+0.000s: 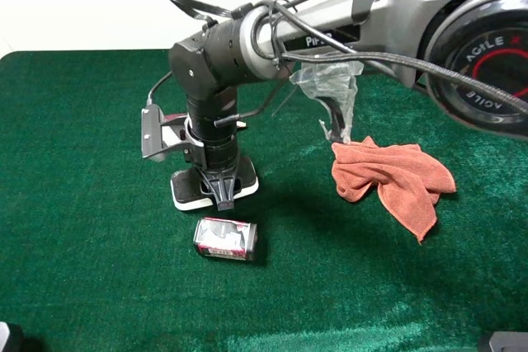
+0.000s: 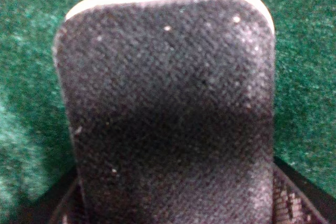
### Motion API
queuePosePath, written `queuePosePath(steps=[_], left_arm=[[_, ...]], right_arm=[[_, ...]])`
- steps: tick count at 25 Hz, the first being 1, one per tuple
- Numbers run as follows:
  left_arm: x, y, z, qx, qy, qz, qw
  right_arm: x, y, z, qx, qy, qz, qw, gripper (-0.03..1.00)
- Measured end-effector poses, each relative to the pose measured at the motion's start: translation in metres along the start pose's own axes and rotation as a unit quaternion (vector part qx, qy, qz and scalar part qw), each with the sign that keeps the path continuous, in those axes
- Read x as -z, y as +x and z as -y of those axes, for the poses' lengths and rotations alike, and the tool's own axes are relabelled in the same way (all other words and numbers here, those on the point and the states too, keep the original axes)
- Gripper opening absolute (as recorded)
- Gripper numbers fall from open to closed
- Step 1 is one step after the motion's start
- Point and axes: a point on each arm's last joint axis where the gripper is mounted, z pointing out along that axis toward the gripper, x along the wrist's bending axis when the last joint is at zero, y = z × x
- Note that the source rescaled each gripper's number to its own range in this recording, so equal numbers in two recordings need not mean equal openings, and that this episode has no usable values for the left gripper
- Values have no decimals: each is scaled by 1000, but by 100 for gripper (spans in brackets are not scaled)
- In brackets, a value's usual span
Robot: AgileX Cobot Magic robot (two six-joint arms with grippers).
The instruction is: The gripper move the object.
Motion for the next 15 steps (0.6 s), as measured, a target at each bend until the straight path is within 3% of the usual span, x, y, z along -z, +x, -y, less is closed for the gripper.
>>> queuePosePath(steps=[9,15], left_arm=[[0,0,0,0,0,0,1000],[0,0,0,0,0,0,1000]], right_arm=[[40,-21,-12,-9,-17,6,1000,1],[69,-48,22,-42,-21,15,999,1]])
